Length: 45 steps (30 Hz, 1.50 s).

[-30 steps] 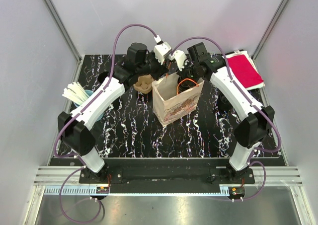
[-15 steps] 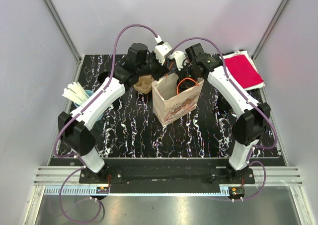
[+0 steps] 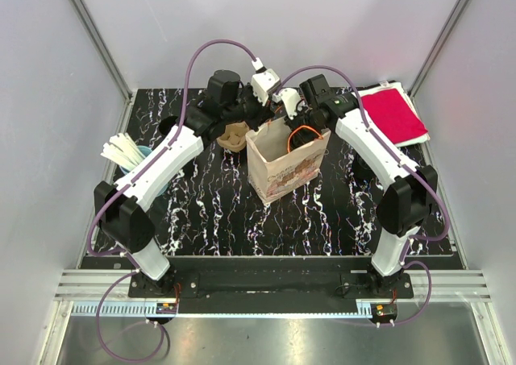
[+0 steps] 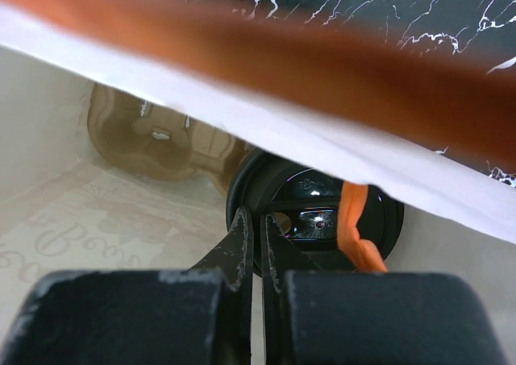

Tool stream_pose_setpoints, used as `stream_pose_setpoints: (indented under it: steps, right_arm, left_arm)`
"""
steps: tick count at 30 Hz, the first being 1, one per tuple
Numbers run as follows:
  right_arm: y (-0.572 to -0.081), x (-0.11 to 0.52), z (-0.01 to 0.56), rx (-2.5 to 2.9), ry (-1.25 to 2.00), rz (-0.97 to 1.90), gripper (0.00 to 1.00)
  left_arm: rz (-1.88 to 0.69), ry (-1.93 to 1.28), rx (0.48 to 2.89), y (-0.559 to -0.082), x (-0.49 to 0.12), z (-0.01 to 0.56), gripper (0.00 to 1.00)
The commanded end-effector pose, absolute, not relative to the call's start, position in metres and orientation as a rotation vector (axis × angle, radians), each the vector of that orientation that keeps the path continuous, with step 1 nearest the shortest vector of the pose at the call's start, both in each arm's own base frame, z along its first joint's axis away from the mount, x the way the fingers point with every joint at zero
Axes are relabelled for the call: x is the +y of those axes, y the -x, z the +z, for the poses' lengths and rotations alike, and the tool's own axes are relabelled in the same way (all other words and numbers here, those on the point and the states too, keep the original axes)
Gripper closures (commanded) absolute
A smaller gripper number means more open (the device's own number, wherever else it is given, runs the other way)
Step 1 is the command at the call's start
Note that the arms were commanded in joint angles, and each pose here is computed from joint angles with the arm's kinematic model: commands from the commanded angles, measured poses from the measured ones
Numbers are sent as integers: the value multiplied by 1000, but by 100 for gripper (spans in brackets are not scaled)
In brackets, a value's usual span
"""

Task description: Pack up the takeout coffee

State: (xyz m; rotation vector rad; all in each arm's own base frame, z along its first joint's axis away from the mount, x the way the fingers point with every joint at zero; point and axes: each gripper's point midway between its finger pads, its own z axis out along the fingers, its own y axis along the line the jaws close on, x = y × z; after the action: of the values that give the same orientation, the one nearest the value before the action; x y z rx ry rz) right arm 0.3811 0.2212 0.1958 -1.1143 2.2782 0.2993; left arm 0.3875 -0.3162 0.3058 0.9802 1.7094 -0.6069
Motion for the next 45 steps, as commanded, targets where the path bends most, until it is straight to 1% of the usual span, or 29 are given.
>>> stream_pose_setpoints:
  steps: [1, 3, 11, 15, 21, 33, 45]
  right_arm:
    - [-381, 221, 208, 2220, 1144, 275, 100]
    - [-380, 221, 209, 2215, 1145, 281, 100]
    - [-382, 227, 226, 2140, 1138, 306, 100]
    - [-381, 231, 230, 2119, 1137, 327, 100]
    - [-379, 230, 225, 2126, 1151, 333, 100]
    - [-374, 226, 206, 2166, 1198, 319, 100]
    - [-376, 226, 201, 2173, 1207, 313, 100]
  left_arm:
    - [-577, -942, 1672, -397, -318, 320, 97]
    - [-570, -937, 1674, -398, -317, 320, 100]
    - [-526, -910, 1713, -404, -314, 313, 100]
    - [-454, -874, 1751, -412, -308, 307, 100]
    - [-396, -802, 1773, -421, -300, 307, 100]
    - [-436, -769, 1752, -418, -302, 320, 100]
    - [-465, -791, 1739, -413, -305, 322, 100]
